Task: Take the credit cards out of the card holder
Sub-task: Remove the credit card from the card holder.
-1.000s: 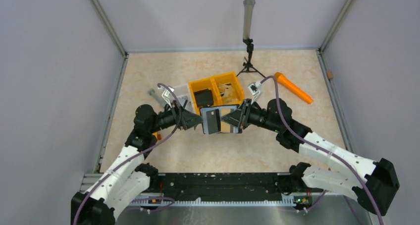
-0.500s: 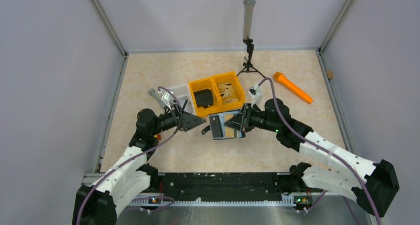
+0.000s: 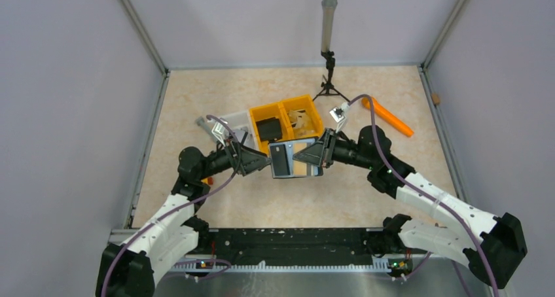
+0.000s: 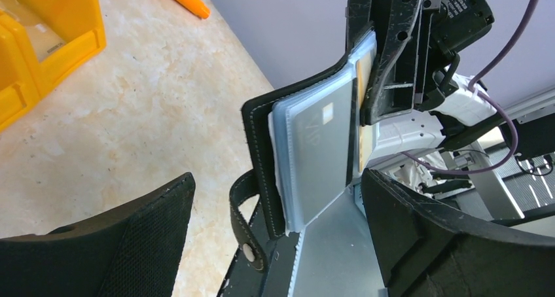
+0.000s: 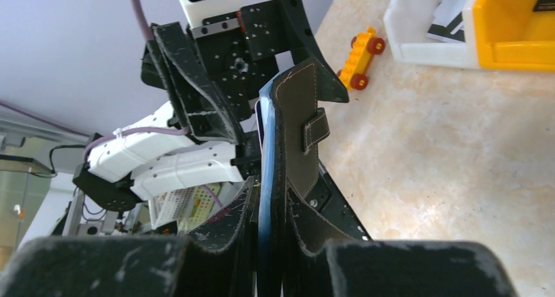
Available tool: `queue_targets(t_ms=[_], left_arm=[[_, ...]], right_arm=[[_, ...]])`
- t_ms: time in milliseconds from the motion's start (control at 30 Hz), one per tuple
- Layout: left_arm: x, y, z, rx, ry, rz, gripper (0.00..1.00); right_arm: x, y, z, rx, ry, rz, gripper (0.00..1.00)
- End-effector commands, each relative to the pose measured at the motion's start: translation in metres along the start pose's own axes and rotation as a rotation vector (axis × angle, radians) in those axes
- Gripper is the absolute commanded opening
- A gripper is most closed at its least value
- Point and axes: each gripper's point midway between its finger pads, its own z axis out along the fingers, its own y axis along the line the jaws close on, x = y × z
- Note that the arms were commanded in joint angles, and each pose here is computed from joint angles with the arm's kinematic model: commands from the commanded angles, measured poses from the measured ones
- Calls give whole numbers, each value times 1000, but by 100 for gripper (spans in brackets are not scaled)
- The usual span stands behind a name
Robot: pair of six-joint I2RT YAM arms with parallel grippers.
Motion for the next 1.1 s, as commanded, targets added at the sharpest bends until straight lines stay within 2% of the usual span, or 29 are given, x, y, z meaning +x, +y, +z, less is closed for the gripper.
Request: queue_targets(t_ms=[0,167,267,367,467,633,700,833,933,1000,1067], left_arm=[[-3,-16,-1,74,-10,40,99],[-1,-40,1,194,10,24,98],[0,-51,1,242,20,34,92],[1,-63,-2,289,28,59,79],[1,-64,-2,289,31,63,58],[2,-57,0,260,33,55,32],[2,-55,0,251,33,55,24],[1,-54,1,244,31,56,16],[1,-54,1,244,34,60,6],[0,-55,1,245,31,60,1],[-2,-57,1,246,21,61,0]], right_arm=[[-17,39,-3,-145,-41,-25,7],[-15,41,-2,-171,-30,-13,6],[-14,42,-1,-180,-27,-12,6],[-13,40,-1,-177,-24,-12,6],[-10,38,-1,-183,-22,-12,7],[-9,38,-2,-190,-18,-14,13],[-8,38,-3,-189,-18,-19,18],[-9,37,-5,-174,-23,-43,31],[-12,36,-7,-151,-24,-65,48],[-15,28,-10,-97,-27,-88,63],[-20,19,-13,-23,-45,-133,68]])
